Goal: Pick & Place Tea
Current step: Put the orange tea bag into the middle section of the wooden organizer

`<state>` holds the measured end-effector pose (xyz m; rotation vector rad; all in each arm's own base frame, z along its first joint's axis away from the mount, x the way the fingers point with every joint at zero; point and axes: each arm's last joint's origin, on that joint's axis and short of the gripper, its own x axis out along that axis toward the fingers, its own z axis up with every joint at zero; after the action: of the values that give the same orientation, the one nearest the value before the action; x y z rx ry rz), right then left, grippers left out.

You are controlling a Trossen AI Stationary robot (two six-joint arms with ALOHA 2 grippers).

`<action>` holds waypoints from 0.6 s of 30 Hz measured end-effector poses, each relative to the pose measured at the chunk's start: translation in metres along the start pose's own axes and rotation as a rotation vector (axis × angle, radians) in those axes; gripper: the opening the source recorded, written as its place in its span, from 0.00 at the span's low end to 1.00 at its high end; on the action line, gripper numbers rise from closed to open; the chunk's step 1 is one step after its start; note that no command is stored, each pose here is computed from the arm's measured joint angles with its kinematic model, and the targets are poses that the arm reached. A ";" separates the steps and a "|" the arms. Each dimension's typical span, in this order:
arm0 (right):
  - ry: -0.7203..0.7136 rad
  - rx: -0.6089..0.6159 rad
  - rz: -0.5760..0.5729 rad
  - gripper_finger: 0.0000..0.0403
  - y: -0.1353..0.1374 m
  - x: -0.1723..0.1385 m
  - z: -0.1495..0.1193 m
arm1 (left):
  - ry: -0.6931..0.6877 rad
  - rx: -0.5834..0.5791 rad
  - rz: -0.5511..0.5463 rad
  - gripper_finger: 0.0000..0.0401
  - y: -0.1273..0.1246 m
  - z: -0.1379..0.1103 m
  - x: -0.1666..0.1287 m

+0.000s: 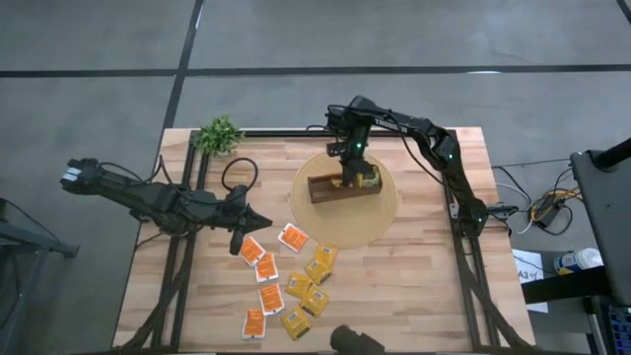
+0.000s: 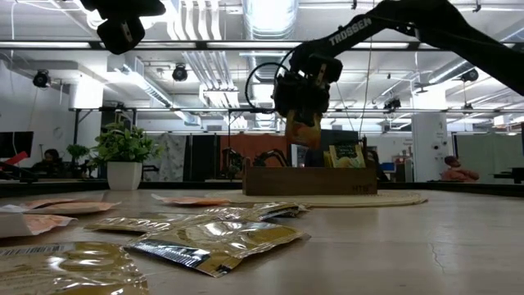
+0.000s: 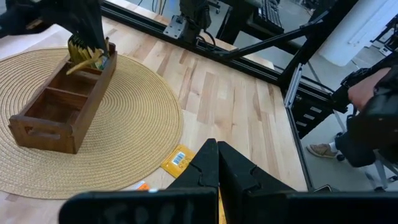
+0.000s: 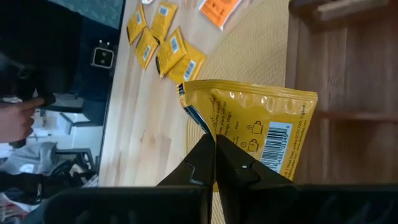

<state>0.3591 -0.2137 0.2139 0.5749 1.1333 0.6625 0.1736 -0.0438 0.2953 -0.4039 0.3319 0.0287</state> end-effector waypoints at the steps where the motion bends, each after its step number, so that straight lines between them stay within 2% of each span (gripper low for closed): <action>1: 0.005 0.006 0.002 0.02 -0.001 0.001 -0.001 | 0.000 0.000 0.000 0.00 0.000 0.000 0.000; 18: 0.058 -0.009 0.016 0.02 -0.011 0.015 -0.014 | 0.000 0.003 0.000 0.00 0.000 0.000 0.000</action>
<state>0.3518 -0.2093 0.1921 0.5607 1.1804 0.7009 0.1736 -0.0438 0.2953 -0.4014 0.3322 0.0281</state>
